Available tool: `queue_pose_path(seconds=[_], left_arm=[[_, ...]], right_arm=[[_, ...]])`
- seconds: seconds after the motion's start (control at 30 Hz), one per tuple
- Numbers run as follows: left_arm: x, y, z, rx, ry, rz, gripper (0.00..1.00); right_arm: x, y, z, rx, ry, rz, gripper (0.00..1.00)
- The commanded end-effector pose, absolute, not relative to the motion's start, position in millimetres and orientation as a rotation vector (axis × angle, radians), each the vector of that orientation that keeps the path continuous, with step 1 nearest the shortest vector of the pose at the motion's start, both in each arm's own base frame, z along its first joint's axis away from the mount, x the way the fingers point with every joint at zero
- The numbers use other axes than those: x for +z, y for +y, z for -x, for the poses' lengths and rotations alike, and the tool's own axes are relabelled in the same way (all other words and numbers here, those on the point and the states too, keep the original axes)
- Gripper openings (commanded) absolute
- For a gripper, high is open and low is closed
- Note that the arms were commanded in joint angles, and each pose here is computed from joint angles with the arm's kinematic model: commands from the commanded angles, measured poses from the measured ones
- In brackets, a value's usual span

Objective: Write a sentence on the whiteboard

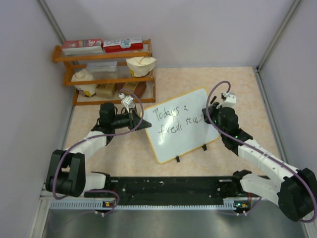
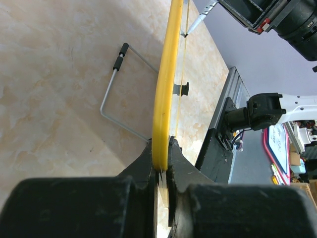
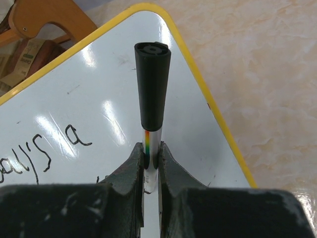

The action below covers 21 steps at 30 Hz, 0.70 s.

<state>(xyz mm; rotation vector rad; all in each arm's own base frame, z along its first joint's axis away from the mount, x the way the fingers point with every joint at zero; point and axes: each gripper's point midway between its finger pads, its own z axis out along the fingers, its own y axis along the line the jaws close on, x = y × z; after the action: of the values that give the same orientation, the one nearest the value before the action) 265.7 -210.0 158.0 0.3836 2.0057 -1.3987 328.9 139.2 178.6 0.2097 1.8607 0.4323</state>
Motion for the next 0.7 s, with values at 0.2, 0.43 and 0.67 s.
queue_pose_path(seconds=[0.2,0.43,0.67], left_arm=[[130.3,-203.6,-267.4,-1.260,2.023,-0.461,0.00],[129.8,-203.5,-267.7,-1.258,2.024,-0.459,0.00],[129.5,-203.6,-268.5,-1.258,2.025,-0.460,0.00]], right_arm=[[219.7,136.0,-348.5,0.425,1.770,-0.245,0.00],[226.0,130.5,-355.3,0.403,1.761,-0.259,0.00],[213.1,130.6,-352.6,0.404,1.791,-0.257,0.00]])
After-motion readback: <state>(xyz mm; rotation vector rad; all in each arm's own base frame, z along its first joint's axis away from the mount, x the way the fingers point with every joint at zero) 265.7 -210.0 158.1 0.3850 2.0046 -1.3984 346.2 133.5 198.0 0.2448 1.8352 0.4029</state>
